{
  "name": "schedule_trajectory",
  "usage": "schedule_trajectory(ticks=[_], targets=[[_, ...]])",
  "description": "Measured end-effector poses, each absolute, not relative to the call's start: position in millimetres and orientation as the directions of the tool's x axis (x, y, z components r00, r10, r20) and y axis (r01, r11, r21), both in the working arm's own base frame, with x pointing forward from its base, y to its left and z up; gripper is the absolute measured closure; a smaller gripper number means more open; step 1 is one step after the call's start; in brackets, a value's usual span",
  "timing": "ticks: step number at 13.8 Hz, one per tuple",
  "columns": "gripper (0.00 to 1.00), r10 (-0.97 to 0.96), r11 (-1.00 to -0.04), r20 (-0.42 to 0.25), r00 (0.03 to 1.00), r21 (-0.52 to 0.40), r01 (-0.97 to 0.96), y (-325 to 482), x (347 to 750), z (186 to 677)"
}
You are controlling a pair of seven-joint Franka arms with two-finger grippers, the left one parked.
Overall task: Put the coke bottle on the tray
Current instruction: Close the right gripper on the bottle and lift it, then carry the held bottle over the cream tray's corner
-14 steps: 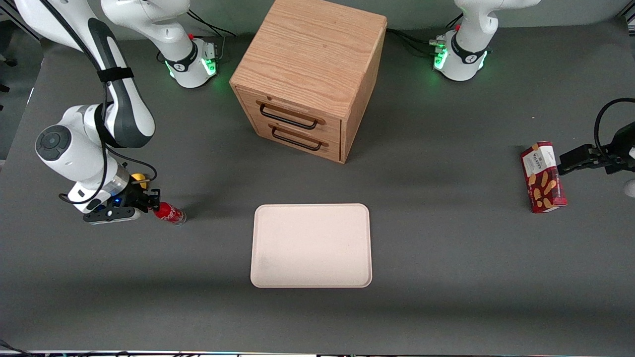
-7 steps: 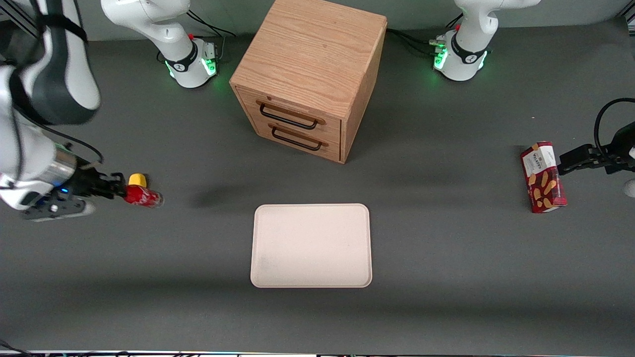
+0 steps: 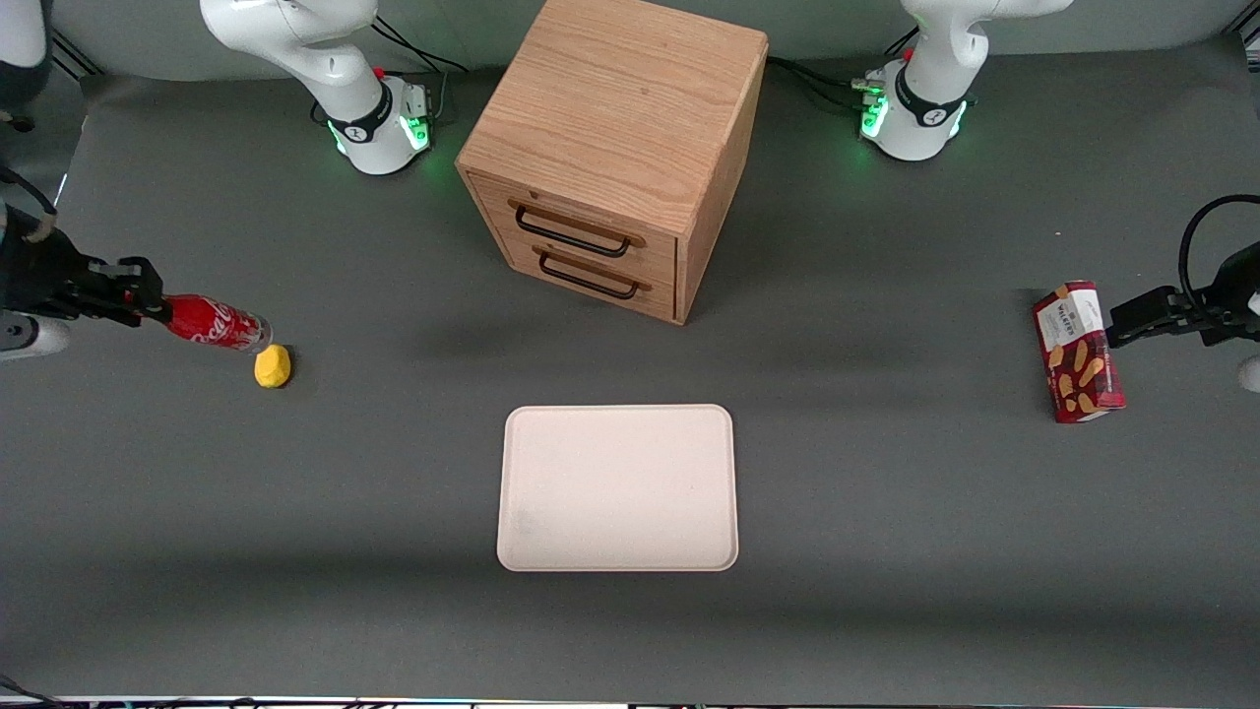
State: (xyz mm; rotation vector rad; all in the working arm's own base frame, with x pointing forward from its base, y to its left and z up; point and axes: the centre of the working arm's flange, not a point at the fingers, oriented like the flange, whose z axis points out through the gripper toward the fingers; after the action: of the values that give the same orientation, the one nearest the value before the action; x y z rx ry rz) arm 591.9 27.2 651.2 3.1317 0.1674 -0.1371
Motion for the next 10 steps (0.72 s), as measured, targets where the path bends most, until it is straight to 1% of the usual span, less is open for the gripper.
schedule_trajectory(ticks=[2,5,7,10], targets=[[0.69,0.109,-0.994,-0.093,0.99,0.005,0.11,31.1,597.9,657.2],[0.69,0.101,-0.995,-0.098,0.99,0.015,0.103,58.6,617.8,644.5],[0.69,0.053,-0.998,-0.095,0.994,0.021,0.055,106.7,628.9,632.0],[0.69,-0.033,-0.999,-0.082,0.996,0.019,-0.032,194.7,632.4,613.3]])
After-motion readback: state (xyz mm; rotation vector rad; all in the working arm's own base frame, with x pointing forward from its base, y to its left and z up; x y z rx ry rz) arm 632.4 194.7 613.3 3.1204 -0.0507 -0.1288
